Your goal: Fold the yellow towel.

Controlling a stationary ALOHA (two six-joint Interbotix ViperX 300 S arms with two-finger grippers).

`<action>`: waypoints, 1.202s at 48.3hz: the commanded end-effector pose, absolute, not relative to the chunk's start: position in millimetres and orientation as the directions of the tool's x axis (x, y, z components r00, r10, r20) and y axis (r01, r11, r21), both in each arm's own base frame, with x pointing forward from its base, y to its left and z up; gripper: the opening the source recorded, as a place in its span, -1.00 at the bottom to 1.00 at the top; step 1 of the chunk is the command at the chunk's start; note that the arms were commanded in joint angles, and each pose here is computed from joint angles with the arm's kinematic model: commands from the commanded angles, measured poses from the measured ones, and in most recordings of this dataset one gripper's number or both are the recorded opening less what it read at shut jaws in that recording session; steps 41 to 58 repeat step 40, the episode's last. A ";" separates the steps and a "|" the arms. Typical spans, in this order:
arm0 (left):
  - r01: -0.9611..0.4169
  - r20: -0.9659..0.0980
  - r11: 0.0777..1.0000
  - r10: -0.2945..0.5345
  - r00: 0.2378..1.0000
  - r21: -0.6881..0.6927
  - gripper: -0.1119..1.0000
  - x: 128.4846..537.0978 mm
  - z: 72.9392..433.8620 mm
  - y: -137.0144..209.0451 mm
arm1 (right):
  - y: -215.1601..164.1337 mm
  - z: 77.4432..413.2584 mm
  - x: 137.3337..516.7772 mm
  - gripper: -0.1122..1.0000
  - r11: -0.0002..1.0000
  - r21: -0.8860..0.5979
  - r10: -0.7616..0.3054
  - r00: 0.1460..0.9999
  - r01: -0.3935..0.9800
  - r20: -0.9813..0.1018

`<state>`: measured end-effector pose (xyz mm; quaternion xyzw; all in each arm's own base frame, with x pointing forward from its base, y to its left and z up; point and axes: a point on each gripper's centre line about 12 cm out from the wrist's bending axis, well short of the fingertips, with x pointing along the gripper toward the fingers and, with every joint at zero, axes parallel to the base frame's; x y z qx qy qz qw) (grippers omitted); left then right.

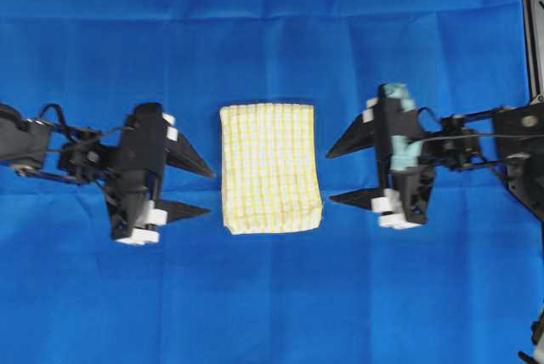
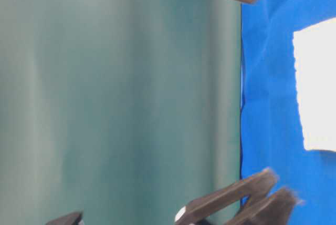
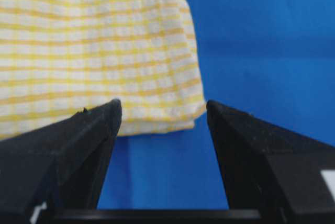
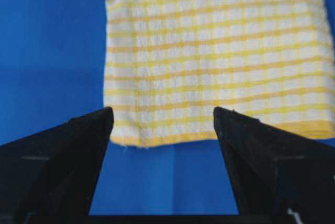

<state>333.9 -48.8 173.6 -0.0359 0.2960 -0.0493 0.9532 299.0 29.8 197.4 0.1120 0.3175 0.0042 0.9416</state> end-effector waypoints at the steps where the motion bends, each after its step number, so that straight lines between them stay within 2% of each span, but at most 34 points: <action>1: 0.086 -0.512 0.993 -0.116 0.851 -0.082 0.26 328.8 192.8 -46.5 | 27.6 217.3 289.0 0.58 0.979 0.198 0.076 0.825 0.044 -0.561; 18: 0.110 -0.373 0.994 -0.111 0.921 -0.022 0.24 275.8 218.1 -35.0 | 15.0 249.6 223.0 0.57 0.988 0.152 0.046 0.875 0.031 -0.481; 27: 0.105 -0.299 0.994 -0.107 0.948 -0.022 0.24 242.0 224.4 -28.9 | 8.6 251.3 190.9 0.57 0.991 0.126 0.023 0.894 0.038 -0.447; 36: 0.093 -0.248 0.995 -0.096 0.964 -0.023 0.23 211.9 221.9 -22.2 | 5.6 239.1 169.1 0.57 0.991 0.127 0.015 0.909 0.041 -0.417; 40: 0.089 -0.230 0.996 -0.092 0.969 -0.023 0.23 200.3 218.1 -19.9 | 4.4 232.0 163.2 0.57 0.991 0.129 0.011 0.913 0.046 -0.408; 58: 0.089 -0.230 0.996 -0.092 0.969 -0.023 0.23 200.3 218.1 -19.9 | 4.4 232.0 163.2 0.57 0.991 0.129 0.011 0.913 0.046 -0.408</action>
